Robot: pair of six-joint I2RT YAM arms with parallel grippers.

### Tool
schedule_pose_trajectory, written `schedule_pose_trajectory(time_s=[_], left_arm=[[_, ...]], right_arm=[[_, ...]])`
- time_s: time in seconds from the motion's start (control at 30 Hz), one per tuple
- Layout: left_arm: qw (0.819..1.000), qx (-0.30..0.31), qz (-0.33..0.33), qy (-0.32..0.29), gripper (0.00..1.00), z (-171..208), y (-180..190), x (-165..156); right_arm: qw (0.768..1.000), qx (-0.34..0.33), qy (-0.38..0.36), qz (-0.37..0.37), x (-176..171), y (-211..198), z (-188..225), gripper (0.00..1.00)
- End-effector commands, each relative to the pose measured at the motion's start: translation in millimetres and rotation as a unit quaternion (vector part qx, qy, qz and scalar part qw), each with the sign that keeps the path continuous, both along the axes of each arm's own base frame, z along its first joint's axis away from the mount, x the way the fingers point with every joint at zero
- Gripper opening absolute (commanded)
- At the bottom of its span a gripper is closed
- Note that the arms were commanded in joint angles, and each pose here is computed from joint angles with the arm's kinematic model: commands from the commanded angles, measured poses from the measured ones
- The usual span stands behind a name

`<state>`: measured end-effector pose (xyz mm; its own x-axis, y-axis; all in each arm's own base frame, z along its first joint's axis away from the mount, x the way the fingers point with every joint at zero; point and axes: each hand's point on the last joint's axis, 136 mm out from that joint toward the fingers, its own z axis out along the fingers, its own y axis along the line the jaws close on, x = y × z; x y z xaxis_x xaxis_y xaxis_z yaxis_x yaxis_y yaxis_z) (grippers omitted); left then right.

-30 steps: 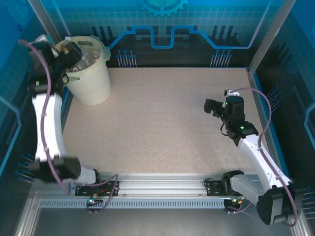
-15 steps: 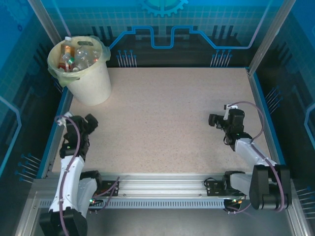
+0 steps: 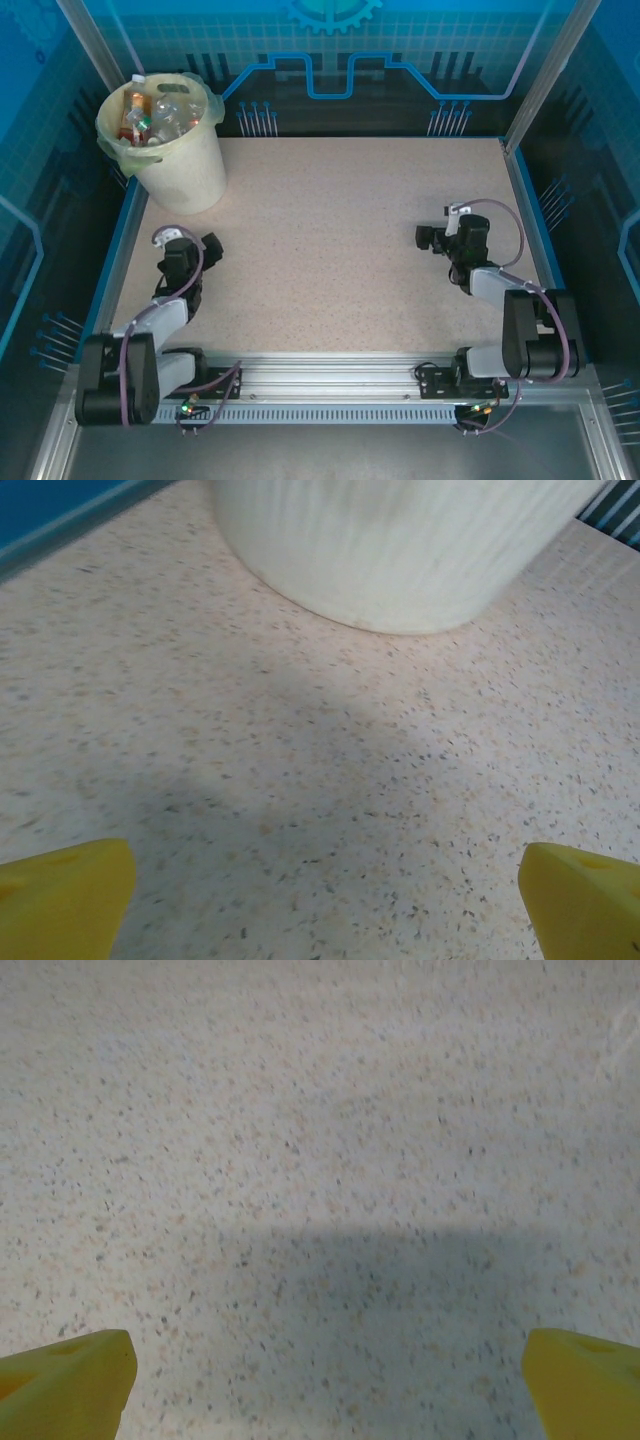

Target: Put the plastic bottles in the bin

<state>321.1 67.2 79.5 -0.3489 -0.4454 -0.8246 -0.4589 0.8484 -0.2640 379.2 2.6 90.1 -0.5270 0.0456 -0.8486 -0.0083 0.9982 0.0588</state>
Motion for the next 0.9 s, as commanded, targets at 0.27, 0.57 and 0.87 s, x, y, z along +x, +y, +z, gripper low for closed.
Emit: schedule_pose_trajectory(time_s=[0.27,0.57,0.87], left_arm=[[0.974,0.101,-0.169,-0.109,0.99,34.0,-50.6,59.4],[0.978,0.139,-0.135,-0.071,0.99,17.8,-49.0,72.5],[0.978,0.139,-0.136,-0.074,0.99,18.2,-49.5,72.7]], right_arm=[[0.989,-0.042,-0.092,0.107,13.2,42.1,6.1,1.00],[0.994,-0.044,-0.080,0.067,18.4,29.6,4.6,1.00],[0.994,-0.044,-0.078,0.068,18.6,29.6,3.9,1.00]])
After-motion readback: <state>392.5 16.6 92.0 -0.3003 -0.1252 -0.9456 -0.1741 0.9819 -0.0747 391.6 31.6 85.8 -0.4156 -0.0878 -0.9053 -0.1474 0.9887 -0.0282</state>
